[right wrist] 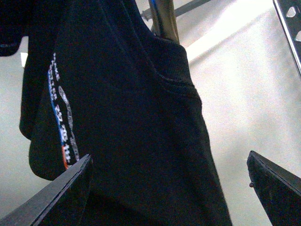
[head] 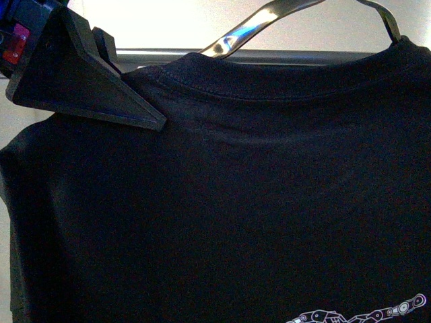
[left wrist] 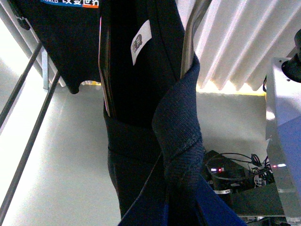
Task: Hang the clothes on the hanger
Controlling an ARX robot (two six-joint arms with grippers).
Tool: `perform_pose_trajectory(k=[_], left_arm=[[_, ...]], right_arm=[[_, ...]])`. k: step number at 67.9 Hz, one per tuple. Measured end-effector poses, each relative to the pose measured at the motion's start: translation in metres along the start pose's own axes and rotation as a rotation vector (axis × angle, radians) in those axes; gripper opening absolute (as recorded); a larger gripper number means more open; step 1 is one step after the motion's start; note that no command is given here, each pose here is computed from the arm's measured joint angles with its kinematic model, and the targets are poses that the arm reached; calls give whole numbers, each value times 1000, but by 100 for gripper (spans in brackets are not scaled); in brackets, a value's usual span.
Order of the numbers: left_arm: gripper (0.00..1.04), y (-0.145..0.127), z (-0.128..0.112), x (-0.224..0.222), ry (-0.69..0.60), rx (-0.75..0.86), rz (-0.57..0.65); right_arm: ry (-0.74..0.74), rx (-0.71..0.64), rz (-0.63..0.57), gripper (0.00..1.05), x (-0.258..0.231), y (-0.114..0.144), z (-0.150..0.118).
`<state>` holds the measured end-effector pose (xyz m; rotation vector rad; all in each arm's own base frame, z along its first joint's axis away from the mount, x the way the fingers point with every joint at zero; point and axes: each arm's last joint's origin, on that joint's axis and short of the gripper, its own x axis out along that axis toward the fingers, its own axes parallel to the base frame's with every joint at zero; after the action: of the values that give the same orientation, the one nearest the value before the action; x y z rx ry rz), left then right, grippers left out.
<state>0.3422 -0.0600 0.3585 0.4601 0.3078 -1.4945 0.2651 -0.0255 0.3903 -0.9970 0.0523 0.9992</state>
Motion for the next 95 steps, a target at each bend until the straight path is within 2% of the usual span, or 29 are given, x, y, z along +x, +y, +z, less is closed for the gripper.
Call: perform_pose_trajectory(k=[12, 37, 44, 58, 71, 74, 95], left_arm=[[5, 0, 0, 0, 0, 0, 0], [5, 0, 0, 0, 4, 0, 1], [5, 0, 0, 0, 8, 0, 2], [5, 0, 0, 0, 7, 0, 2], [33, -1, 3, -2, -27, 13, 0], [44, -1, 5, -2, -31, 19, 3], [91, -2, 7, -3, -36, 27, 5]], right_arm=[[5, -21, 8, 97, 24, -18, -3], [37, 120, 56, 97, 67, -36, -38], [34, 157, 55, 75, 72, -39, -44], [25, 162, 50, 44, 68, -40, -48], [45, 139, 52, 19, 62, -37, -55], [50, 113, 54, 14, 61, -36, -58], [86, 138, 105, 9, 64, -14, -82]])
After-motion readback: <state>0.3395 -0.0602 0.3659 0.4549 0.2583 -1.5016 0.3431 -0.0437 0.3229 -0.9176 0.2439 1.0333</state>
